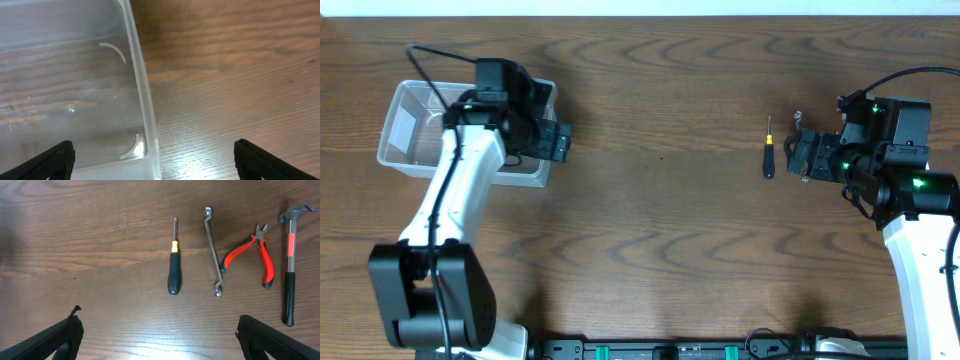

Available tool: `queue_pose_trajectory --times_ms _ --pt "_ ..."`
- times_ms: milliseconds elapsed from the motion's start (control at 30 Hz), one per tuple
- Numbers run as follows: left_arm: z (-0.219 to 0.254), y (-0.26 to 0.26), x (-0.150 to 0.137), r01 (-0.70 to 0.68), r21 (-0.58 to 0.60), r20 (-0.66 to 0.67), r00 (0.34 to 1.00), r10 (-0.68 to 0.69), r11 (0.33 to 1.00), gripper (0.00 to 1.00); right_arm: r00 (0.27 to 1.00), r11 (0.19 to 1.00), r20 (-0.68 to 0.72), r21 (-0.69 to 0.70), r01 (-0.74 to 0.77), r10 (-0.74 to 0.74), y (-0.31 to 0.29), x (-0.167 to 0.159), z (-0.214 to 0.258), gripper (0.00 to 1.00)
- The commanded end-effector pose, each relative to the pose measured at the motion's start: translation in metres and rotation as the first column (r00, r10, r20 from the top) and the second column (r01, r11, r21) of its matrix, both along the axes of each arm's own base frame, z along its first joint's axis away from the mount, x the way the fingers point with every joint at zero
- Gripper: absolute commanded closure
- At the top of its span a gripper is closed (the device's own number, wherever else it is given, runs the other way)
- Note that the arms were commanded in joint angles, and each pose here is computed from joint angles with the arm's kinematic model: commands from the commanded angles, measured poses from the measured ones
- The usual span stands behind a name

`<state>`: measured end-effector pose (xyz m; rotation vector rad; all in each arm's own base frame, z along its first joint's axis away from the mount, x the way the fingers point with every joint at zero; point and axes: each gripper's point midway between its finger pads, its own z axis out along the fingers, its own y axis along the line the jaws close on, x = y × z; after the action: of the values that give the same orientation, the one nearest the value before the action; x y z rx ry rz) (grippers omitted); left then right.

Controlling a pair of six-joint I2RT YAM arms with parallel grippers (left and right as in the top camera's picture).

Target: Pack container

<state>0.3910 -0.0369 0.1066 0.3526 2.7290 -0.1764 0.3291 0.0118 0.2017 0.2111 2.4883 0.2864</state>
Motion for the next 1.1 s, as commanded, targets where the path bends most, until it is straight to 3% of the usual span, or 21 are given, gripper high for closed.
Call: queue_pose_trajectory --times_ms 0,167,267,367,500,667,1067 --pt "-0.011 0.014 0.005 -0.015 0.121 -0.016 1.000 0.017 0.993 0.08 1.000 1.000 0.021 0.011 0.009 -0.010 -0.001 0.003 0.009 0.01" --pt "-0.020 0.020 0.011 -0.031 0.144 -0.019 0.999 0.034 0.989 0.19 1.000 1.000 0.000 0.012 0.010 -0.010 -0.001 -0.001 0.006 0.01" --pt "-0.023 0.019 0.016 -0.033 0.143 -0.007 0.999 0.035 0.989 0.40 1.000 1.000 -0.013 0.013 0.010 -0.010 0.000 -0.004 0.004 0.01" --pt "-0.025 0.018 0.018 -0.037 0.133 -0.006 0.999 0.038 0.990 0.69 1.000 1.000 -0.020 0.013 0.010 -0.010 0.000 -0.005 0.003 0.01" --pt "-0.025 0.014 0.018 -0.033 0.111 -0.009 0.999 0.034 0.993 0.89 1.000 1.000 -0.020 0.014 0.010 -0.009 0.000 -0.005 0.004 0.01" --pt "-0.025 0.014 0.017 -0.033 0.111 -0.011 0.999 0.034 0.993 0.95 1.000 1.000 -0.019 0.014 0.009 -0.009 0.000 -0.005 0.004 0.01" --pt "-0.025 0.003 0.017 -0.011 0.109 -0.008 1.000 0.012 0.994 0.89 1.000 1.000 -0.020 0.014 0.010 -0.009 0.000 -0.005 0.004 0.01"
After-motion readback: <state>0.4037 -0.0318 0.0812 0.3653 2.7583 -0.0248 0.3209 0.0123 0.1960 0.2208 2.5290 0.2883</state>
